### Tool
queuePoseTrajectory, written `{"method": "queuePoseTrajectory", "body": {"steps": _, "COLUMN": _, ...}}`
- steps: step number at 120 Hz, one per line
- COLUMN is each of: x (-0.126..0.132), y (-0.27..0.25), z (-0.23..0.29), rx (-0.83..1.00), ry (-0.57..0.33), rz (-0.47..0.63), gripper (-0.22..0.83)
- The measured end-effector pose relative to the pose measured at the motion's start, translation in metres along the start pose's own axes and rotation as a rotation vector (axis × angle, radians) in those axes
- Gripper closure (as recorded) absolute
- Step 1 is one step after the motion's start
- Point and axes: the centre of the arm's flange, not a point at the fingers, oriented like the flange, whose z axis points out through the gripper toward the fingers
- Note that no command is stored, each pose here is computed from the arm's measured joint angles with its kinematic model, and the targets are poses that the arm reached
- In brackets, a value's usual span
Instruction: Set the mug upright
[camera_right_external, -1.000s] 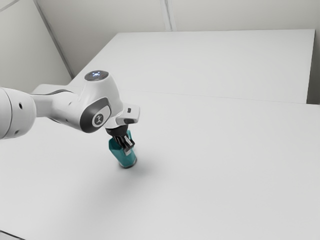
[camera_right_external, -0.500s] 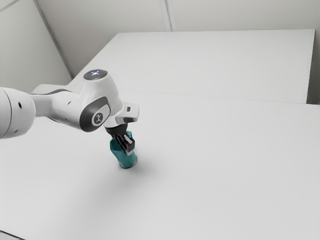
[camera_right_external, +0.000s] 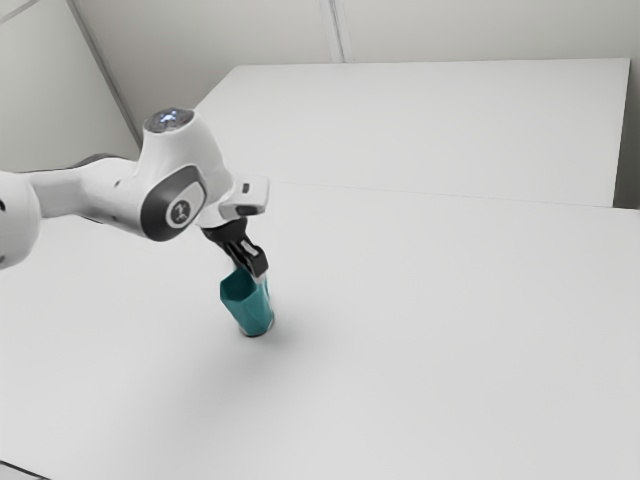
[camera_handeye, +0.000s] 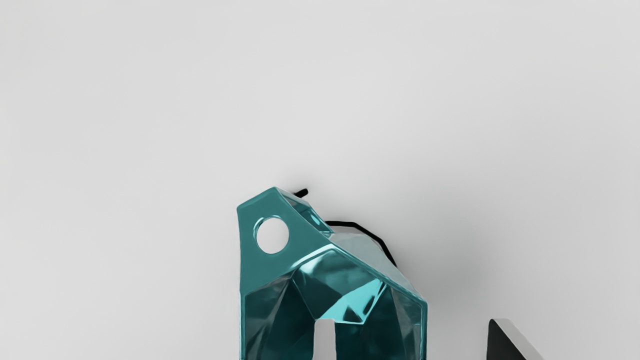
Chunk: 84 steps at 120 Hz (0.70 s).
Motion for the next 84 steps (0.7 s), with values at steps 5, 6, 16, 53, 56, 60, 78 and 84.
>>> {"method": "queuePoseTrajectory", "body": {"steps": 5, "x": 0.006, "y": -0.003, "z": -0.013, "rx": 0.005, "ry": 0.013, "rz": -0.002, "gripper": 0.32}}
{"method": "queuePoseTrajectory", "body": {"steps": 6, "x": 0.007, "y": -0.004, "z": -0.016, "rx": 0.006, "ry": 0.016, "rz": -0.003, "gripper": 0.31}}
{"method": "queuePoseTrajectory", "body": {"steps": 16, "x": 0.020, "y": -0.011, "z": -0.043, "rx": 0.014, "ry": 0.037, "rz": -0.011, "gripper": 0.21}}
{"method": "queuePoseTrajectory", "body": {"steps": 53, "x": 0.088, "y": -0.071, "z": -0.112, "rx": -0.012, "ry": -0.003, "rz": -0.119, "gripper": 0.05}}
{"method": "queuePoseTrajectory", "body": {"steps": 56, "x": 0.092, "y": -0.076, "z": -0.114, "rx": -0.018, "ry": -0.010, "rz": -0.129, "gripper": 0.04}}
{"method": "queuePoseTrajectory", "body": {"steps": 60, "x": 0.097, "y": -0.082, "z": -0.115, "rx": -0.027, "ry": -0.024, "rz": -0.142, "gripper": 0.04}}
{"method": "queuePoseTrajectory", "body": {"steps": 78, "x": 0.112, "y": -0.091, "z": -0.111, "rx": -0.066, "ry": -0.101, "rz": -0.169, "gripper": 0.02}}
{"method": "queuePoseTrajectory", "body": {"steps": 84, "x": 0.112, "y": -0.088, "z": -0.108, "rx": -0.080, "ry": -0.126, "rz": -0.171, "gripper": 0.01}}
